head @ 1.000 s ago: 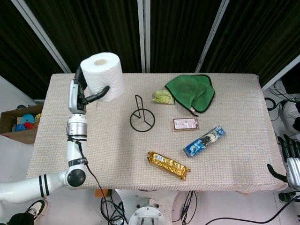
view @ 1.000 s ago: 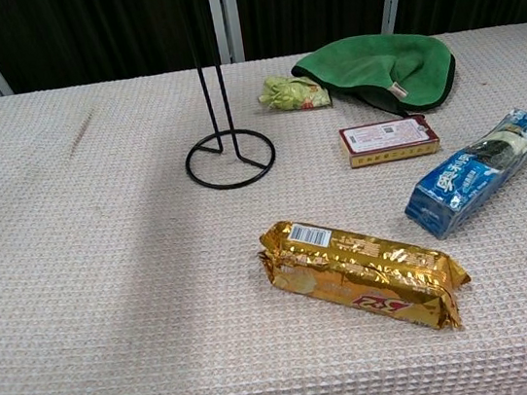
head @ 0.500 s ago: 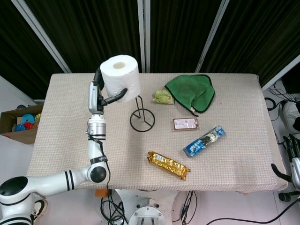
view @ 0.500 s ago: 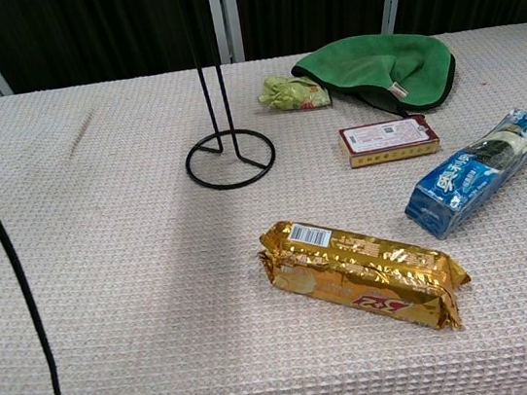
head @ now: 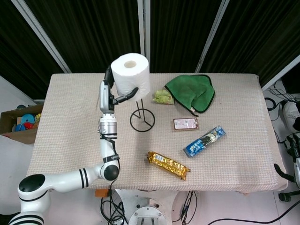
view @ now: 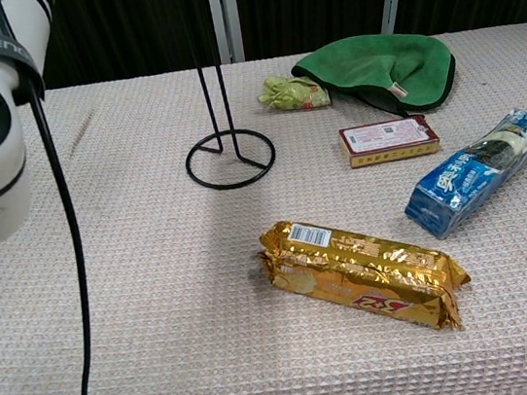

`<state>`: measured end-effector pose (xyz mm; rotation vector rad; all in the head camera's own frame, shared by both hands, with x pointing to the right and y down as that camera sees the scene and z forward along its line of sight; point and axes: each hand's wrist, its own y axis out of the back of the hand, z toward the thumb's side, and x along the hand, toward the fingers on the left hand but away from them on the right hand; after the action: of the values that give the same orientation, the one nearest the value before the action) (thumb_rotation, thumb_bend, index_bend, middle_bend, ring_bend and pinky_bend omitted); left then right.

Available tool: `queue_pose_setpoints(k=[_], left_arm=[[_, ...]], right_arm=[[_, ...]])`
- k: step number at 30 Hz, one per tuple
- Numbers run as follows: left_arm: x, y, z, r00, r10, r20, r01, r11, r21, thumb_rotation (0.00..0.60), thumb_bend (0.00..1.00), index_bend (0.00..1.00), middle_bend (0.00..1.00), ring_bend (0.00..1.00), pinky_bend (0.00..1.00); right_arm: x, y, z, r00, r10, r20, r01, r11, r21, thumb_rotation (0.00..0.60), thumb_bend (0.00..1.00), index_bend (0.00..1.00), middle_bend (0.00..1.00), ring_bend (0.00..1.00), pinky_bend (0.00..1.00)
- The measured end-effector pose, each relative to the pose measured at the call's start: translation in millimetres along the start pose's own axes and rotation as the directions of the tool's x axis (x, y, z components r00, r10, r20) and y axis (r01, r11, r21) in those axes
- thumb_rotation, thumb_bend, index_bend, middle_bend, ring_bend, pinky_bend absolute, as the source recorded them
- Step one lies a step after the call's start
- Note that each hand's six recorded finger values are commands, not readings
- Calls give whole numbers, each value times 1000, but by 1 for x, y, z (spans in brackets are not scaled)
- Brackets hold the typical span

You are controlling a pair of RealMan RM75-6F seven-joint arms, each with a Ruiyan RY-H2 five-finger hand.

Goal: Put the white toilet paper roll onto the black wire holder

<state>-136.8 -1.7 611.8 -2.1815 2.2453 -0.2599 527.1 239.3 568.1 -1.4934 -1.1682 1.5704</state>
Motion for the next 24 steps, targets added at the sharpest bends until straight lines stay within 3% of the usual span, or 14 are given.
queue_pose_setpoints(k=[6, 24], left_arm=[[-5, -5, -4, 1000, -5, 11, 5, 1000, 17, 600, 247, 252, 417, 428, 346], [-15, 6, -11, 999, 7, 39, -9, 999, 37, 600, 244, 252, 417, 428, 346]], right_arm=[[1, 2, -2, 1000, -5, 1, 5, 1000, -3, 600, 195, 0, 0, 0, 0], [1, 1, 1, 1000, 0, -4, 0, 1000, 11, 600, 195, 0, 0, 0, 0]])
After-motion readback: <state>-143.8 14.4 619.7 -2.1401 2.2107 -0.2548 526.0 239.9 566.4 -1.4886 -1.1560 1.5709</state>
